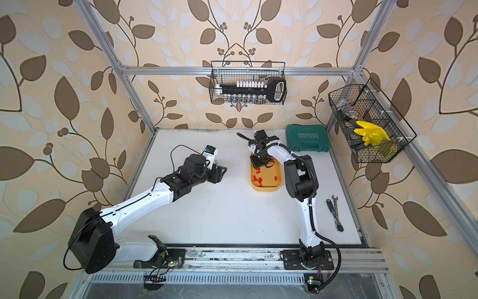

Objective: Cover the protruding screws with screw protection sleeves
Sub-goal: Pick up the screw protection sleeve from the storage box.

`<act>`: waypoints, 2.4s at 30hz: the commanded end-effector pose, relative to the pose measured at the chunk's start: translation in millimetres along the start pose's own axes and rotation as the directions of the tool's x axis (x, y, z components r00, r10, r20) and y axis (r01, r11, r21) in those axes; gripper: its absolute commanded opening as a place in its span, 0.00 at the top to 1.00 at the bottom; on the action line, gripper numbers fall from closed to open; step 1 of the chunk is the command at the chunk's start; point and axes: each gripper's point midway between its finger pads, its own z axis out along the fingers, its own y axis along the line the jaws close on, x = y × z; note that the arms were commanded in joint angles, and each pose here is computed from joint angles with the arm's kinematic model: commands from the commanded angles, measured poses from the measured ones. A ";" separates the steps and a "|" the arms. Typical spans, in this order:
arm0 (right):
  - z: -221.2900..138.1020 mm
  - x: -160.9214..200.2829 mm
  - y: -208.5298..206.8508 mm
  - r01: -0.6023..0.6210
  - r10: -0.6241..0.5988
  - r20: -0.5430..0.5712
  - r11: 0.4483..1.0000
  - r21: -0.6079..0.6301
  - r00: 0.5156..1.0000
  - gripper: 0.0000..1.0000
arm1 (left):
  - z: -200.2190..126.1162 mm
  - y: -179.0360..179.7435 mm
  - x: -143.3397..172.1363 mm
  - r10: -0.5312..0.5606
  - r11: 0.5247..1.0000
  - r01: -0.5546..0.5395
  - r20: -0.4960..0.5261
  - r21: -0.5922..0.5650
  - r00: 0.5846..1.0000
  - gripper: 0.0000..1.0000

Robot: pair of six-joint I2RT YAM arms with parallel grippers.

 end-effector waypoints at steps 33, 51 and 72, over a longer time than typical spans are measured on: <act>-43.6 -16.0 0.9 -0.184 0.186 0.044 0.981 -0.053 0.981 0.85 | -5.6 -9.1 -14.4 -0.029 0.999 0.027 0.045 0.046 0.999 0.36; -188.9 -13.3 81.7 -0.224 0.414 0.263 0.813 -0.538 0.872 0.85 | -42.4 -45.2 -38.8 -0.086 0.962 0.037 0.169 0.272 0.982 0.37; -257.4 -11.0 220.6 0.114 0.267 0.328 0.591 -0.798 0.906 0.85 | -112.4 -15.2 -53.2 -0.324 0.848 0.125 0.317 0.515 0.891 0.43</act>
